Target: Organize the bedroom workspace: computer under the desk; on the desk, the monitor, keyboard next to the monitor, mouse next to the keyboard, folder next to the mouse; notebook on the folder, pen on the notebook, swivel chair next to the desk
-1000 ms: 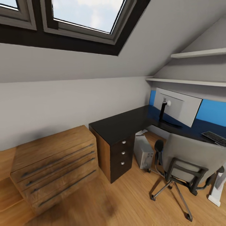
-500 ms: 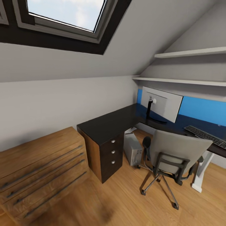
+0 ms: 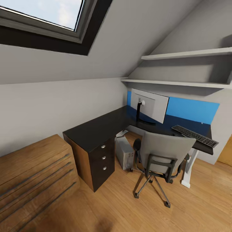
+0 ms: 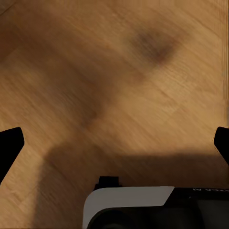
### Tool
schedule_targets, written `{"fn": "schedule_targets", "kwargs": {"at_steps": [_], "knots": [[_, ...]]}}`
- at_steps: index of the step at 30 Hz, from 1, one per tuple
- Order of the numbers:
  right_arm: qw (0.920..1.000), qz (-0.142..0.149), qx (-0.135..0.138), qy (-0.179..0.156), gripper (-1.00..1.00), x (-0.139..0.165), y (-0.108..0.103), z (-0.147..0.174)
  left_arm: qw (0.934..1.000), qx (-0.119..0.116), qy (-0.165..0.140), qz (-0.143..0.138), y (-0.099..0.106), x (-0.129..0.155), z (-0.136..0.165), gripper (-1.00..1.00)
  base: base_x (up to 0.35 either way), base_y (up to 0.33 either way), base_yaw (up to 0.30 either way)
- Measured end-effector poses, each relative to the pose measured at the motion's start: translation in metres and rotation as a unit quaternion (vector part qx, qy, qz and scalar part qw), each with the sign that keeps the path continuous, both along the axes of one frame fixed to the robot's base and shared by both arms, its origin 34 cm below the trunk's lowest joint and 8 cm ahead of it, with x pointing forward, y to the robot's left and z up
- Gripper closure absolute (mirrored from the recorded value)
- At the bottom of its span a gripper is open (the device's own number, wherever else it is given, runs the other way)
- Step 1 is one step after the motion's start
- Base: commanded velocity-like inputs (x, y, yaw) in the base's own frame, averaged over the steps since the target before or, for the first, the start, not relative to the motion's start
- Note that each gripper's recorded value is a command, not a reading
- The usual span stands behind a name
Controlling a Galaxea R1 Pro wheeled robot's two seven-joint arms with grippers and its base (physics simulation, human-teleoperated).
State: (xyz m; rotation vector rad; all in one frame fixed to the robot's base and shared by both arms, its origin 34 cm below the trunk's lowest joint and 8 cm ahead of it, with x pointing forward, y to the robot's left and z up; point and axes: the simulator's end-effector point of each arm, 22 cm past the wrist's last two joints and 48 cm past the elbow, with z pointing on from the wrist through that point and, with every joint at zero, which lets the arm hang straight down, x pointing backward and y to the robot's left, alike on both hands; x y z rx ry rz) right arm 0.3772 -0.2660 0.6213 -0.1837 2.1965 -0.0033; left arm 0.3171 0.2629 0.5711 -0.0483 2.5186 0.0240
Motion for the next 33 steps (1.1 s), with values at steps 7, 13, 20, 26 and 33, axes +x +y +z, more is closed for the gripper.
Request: {"fn": "schedule_targets", "kwargs": {"at_steps": [7,13,20,26,33], "knots": [[1.0000,0.000,-0.001,0.000,-1.00,0.0000,-0.0016,0.0001,1.0000,0.000,0.000,-0.001,-0.0002,0.0001,0.0000,-1.00,0.294,-0.172,-0.276],[1.0000,-0.001,-0.003,0.000,-1.00,0.0000,-0.0042,0.0001,1.0000,0.000,0.000,-0.001,-0.0001,-0.0003,-0.0001,-1.00,0.264,-0.235,-0.289],[1.0000,-0.001,-0.003,0.001,-1.00,-0.0004,-0.0042,-0.0002,1.0000,0.000,0.001,-0.001,-0.0001,-0.0004,-0.0003,-1.00,0.240,-0.251,-0.297],[1.0000,0.000,-0.003,0.001,-1.00,-0.0007,-0.0042,-0.0006,1.0000,0.000,0.002,0.000,-0.0001,-0.0008,-0.0007,-1.00,0.077,-0.161,-0.299],[1.0000,0.000,-0.003,0.001,-1.00,-0.0003,-0.0044,-0.0004,1.0000,0.000,0.001,0.000,-0.0001,-0.0004,-0.0005,-1.00,0.006,-0.017,-0.300]]}}
